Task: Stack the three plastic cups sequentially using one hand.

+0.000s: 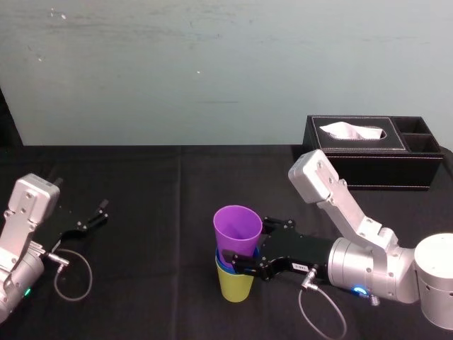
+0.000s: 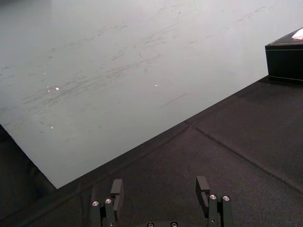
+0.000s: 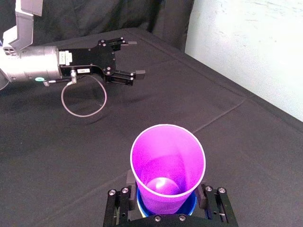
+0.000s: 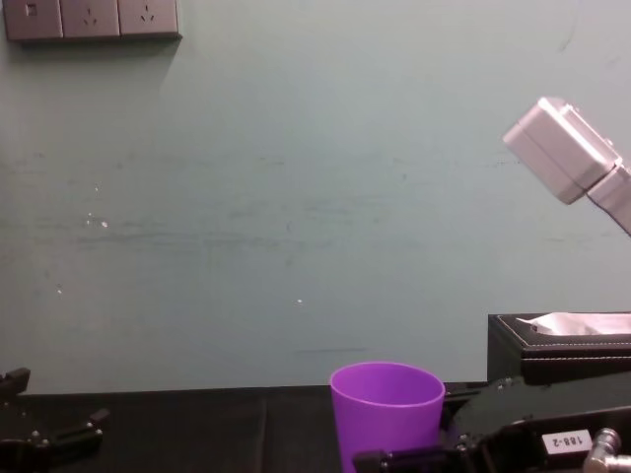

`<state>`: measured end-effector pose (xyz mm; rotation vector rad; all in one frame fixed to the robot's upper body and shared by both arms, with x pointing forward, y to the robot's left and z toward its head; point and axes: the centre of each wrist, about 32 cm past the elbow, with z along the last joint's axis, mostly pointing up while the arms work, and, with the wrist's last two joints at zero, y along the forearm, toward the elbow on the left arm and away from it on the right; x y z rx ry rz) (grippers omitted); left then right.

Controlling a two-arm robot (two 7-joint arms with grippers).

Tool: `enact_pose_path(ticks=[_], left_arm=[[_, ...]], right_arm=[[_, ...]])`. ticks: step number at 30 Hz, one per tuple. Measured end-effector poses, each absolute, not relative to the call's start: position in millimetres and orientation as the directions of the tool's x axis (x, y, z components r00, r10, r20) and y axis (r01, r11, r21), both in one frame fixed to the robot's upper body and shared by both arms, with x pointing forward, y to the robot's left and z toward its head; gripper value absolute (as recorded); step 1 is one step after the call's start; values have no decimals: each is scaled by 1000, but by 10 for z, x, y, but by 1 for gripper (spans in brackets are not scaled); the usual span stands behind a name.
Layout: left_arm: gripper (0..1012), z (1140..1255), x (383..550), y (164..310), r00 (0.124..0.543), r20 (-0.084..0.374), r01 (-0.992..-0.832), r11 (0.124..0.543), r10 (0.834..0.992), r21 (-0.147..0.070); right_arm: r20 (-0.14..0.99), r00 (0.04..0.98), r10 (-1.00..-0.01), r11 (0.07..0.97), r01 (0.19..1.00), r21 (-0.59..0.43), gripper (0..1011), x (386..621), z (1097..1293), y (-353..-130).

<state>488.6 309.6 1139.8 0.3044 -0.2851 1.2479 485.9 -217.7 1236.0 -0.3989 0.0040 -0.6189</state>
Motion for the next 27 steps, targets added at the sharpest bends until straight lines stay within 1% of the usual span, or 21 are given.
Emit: enact_pose_path(ticks=[13,27], left_arm=[[1000,11398,4886,3097,292,374,-955,287,880,70],[1000,11398,4886,3097,292,374,-955,287,880,70]], right_arm=[[107,812,-573,732,567,-378,716,4874,12289,-2179],[101,812,-575,732,566,-380,715,4881,12267,-2178]])
